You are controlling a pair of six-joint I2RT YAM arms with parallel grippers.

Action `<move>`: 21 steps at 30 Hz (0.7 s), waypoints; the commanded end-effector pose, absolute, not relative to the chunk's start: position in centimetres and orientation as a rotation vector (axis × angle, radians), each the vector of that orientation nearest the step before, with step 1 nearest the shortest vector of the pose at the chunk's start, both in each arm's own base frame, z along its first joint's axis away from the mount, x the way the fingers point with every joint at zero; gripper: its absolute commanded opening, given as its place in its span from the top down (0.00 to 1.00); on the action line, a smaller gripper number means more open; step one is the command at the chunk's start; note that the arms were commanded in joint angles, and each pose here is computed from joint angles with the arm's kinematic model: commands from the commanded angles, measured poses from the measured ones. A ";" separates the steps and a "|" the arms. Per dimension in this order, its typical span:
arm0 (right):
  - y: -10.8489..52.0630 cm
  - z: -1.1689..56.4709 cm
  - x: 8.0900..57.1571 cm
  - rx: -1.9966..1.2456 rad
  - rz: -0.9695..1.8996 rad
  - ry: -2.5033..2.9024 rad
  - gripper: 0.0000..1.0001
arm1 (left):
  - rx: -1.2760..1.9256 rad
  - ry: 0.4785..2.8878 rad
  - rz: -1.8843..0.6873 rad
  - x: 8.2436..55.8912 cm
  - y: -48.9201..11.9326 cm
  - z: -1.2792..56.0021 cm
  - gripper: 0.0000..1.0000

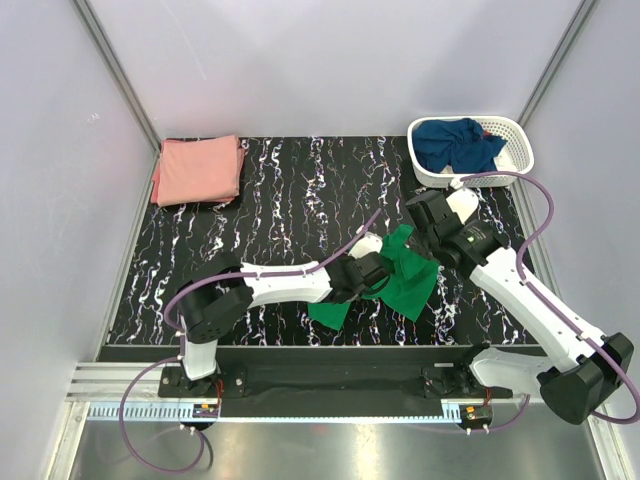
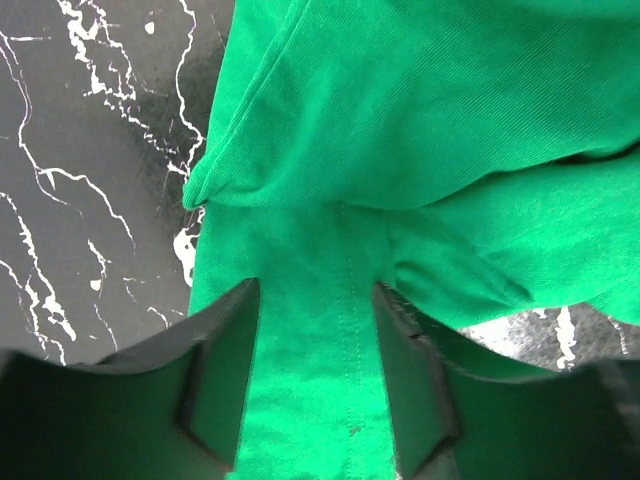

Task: Fold and stack the t-shirts

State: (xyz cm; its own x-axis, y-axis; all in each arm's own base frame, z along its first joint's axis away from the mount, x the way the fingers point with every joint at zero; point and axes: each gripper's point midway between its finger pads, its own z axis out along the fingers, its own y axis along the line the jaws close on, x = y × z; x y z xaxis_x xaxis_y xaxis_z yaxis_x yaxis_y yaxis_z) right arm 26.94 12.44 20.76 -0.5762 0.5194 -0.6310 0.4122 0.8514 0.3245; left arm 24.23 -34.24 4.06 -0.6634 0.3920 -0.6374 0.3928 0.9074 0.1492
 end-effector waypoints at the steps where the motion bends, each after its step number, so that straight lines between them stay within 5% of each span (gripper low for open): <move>1: 12.8 21.2 27.4 0.675 0.229 2.239 1.00 | 0.496 2.311 -0.053 25.1 -35.4 5.5 0.57; 2: 12.8 21.0 27.4 0.678 0.225 2.242 1.00 | 0.498 2.320 -0.047 25.0 -35.3 5.1 0.74; 5: 12.6 20.8 27.6 0.680 0.209 2.247 1.00 | 0.493 2.351 -0.053 24.5 -35.1 4.2 1.00; 13: 12.2 20.5 27.5 0.689 0.200 2.253 1.00 | 0.343 2.319 -0.156 24.3 -32.4 8.4 1.00; 14: 12.2 20.6 27.4 0.691 0.209 2.253 1.00 | 0.346 2.299 -0.216 24.2 -33.1 9.0 0.98; 16: 12.4 20.4 27.2 0.693 0.233 2.258 1.00 | 0.365 2.294 -0.293 24.0 -34.4 9.7 0.76; 19: 12.5 20.0 26.8 0.694 0.247 2.270 1.00 | 0.347 2.295 -0.320 24.2 -36.0 10.4 0.70; 21: 12.4 20.0 26.6 0.706 0.246 2.269 1.00 | 0.342 2.310 -0.313 24.3 -36.4 9.6 0.56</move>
